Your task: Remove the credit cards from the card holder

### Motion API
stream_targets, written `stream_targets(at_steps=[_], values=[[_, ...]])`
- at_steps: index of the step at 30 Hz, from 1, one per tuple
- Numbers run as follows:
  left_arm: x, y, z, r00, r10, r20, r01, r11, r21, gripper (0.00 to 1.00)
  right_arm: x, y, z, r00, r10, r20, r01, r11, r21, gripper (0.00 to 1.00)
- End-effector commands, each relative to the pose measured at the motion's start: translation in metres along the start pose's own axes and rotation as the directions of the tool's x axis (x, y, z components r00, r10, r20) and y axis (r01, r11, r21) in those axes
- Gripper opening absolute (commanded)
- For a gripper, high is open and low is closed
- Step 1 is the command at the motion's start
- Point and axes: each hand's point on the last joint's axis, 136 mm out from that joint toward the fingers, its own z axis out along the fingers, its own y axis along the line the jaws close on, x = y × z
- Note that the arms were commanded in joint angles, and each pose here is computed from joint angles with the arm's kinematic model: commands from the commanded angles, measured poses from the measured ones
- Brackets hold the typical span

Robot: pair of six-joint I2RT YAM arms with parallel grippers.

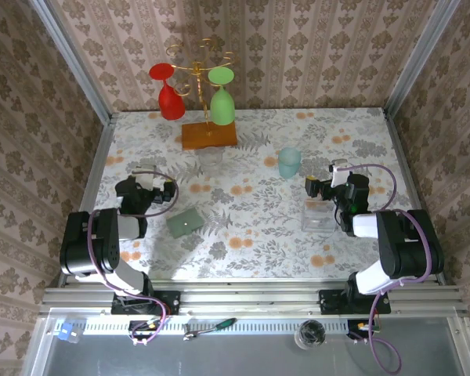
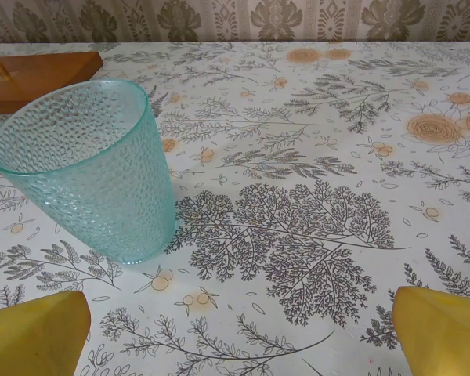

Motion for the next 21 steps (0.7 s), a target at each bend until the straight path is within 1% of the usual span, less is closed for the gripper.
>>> stream_targets(at_steps=[1, 16, 21], values=[[-0.005, -0.004, -0.002, 0.999, 0.025, 0.029, -0.026, 0.999, 0.021, 1.0, -0.003, 0.003, -0.001, 0.999, -0.025, 0.022, 0.025, 1.0, -0.016, 1.0], [-0.004, -0.003, -0.001, 0.999, 0.026, 0.025, -0.026, 1.0, 0.008, 1.0, -0.003, 0.002, -0.001, 0.999, -0.024, 0.021, 0.025, 1.0, -0.015, 1.0], [-0.003, 0.012, 0.0, 1.0, -0.01, 0.012, 0.01, 0.998, -0.066, 1.0, -0.002, 0.002, -0.001, 0.999, -0.025, 0.021, 0.025, 1.0, -0.015, 1.0]])
